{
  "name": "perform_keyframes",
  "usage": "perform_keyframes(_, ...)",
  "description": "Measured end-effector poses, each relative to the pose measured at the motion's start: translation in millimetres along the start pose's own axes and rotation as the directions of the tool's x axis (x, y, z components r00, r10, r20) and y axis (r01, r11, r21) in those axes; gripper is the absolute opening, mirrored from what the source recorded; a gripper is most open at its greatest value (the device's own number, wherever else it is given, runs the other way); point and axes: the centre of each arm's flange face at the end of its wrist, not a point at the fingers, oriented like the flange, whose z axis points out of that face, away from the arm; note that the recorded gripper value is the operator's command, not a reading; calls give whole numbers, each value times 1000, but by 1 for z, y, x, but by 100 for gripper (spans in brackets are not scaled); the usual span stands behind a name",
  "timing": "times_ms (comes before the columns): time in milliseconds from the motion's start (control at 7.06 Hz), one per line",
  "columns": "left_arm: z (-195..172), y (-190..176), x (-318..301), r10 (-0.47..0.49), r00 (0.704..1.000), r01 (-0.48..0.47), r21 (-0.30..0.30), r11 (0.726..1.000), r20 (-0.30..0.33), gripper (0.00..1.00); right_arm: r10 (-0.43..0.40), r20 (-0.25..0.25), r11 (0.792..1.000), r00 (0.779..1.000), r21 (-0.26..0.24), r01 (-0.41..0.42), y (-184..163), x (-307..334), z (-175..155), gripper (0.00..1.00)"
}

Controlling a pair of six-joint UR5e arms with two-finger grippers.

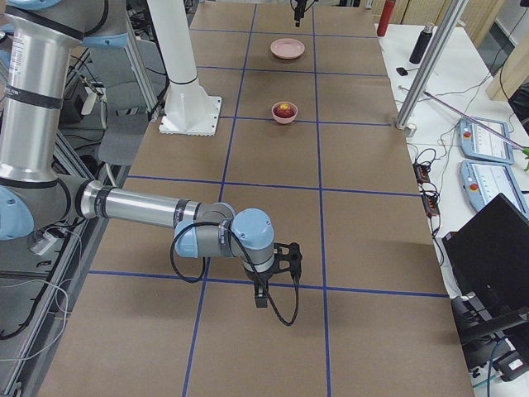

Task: Move apple from plate to bowl

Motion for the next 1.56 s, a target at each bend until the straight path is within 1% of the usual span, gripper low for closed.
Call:
perform_keyframes(142,0,27,-53,15,1000,-15,-17,1000,25,98,0,2,1000,1000,-1,0,0,0,0,100)
perform_keyframes(283,5,59,-97,-13,999,14,-41,999,39,98,0,4,1000,1000,0,0,1,0,0,100)
perform_keyframes(425,9,86,-135,-74,996,76,-56,996,44,98,0,6,1000,1000,-1,0,1,0,0,100)
perform_keyframes(567,8,97,-157,-124,992,126,-53,991,34,98,1,7,1000,1000,-1,-1,1,0,1,100)
perform_keyframes(709,2,95,-162,-148,989,148,-43,988,-2,98,1,8,1000,1000,0,-1,1,0,0,100)
perform_keyframes(850,-2,90,-160,-149,988,148,-31,989,-35,98,0,8,1000,1000,1,0,0,-1,0,100)
perform_keyframes(992,-6,85,-158,-138,989,137,-19,990,-49,98,0,9,1000,1000,3,0,-1,-2,-1,100)
perform_keyframes(1276,-3,88,-161,-141,989,140,-21,990,-51,98,-3,12,1000,1000,7,3,-5,-4,-3,100)
perform_keyframes(1559,8,100,-171,-169,984,167,-45,985,-48,98,-2,22,1000,1000,14,2,-10,-9,-8,100)
